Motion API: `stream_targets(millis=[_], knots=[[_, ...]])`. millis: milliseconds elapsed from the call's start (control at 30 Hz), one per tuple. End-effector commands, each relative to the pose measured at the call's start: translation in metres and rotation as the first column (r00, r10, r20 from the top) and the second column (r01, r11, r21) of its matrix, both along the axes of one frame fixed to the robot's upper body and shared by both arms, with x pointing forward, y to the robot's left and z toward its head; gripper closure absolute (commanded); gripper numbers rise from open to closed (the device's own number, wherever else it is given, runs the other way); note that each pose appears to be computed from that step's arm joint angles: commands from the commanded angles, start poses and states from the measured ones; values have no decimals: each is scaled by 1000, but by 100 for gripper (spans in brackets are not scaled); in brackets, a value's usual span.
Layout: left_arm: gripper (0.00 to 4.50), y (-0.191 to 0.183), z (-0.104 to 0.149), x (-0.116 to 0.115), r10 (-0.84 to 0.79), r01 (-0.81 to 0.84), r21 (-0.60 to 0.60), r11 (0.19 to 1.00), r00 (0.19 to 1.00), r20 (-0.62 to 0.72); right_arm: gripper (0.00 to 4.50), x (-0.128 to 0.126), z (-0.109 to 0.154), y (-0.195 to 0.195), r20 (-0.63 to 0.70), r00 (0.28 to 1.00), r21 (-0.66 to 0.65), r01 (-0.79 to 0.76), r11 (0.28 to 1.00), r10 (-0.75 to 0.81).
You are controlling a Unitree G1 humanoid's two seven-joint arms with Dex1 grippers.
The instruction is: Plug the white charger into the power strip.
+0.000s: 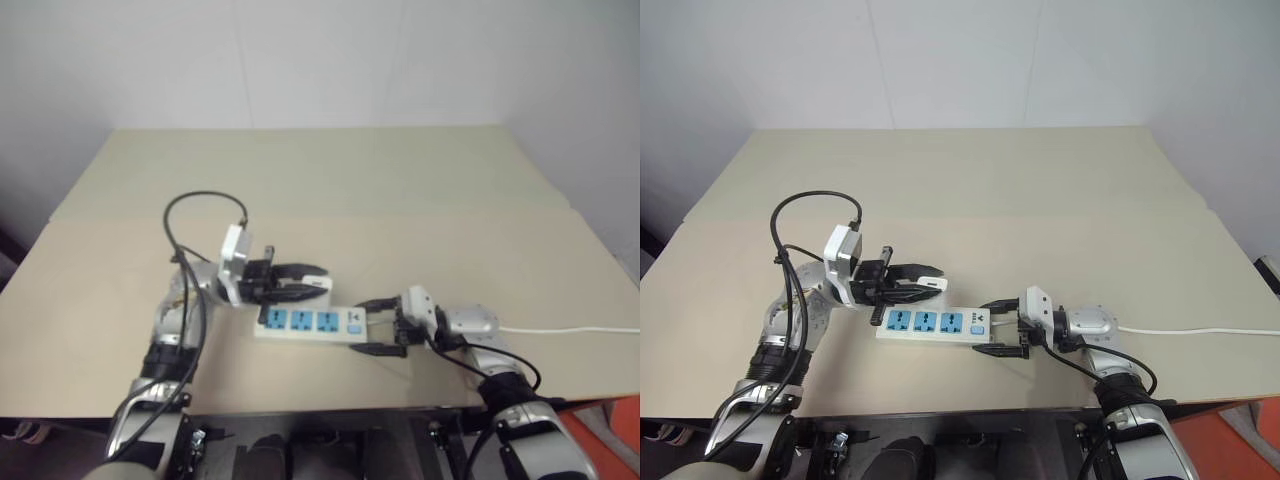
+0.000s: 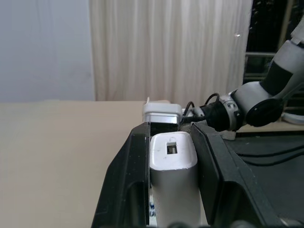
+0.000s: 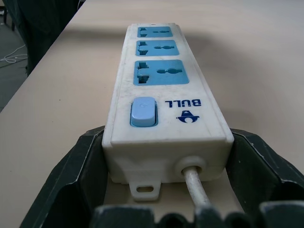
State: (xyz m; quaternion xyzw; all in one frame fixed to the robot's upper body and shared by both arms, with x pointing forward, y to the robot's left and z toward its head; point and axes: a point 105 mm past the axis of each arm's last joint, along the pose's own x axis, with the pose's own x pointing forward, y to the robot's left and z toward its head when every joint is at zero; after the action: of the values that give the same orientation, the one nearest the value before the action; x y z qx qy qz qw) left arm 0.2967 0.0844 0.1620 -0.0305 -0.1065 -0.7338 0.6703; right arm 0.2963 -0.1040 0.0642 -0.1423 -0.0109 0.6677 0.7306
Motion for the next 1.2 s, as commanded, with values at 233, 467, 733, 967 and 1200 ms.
stream_targets(millis=[233, 467, 733, 967, 1200], knots=[[349, -10, -14, 2, -34, 35, 10, 999, 999, -24, 108, -13, -17, -9, -74, 997, -76, -27, 997, 21], [349, -18, -19, 1, -45, 45, -1, 999, 998, -35, 108, -15, -15, -9, -72, 997, -81, -27, 996, 21], [349, -19, -29, -2, -40, 41, 15, 999, 998, -47, 108, -15, -15, -9, -75, 997, -84, -22, 996, 15], [349, -22, -32, 0, -41, 42, 25, 999, 998, -56, 108, -14, -14, -8, -71, 997, -85, -20, 996, 14], [349, -23, -41, -1, -38, 42, 58, 997, 997, -67, 108, -14, -14, -8, -68, 998, -83, -15, 996, 9]])
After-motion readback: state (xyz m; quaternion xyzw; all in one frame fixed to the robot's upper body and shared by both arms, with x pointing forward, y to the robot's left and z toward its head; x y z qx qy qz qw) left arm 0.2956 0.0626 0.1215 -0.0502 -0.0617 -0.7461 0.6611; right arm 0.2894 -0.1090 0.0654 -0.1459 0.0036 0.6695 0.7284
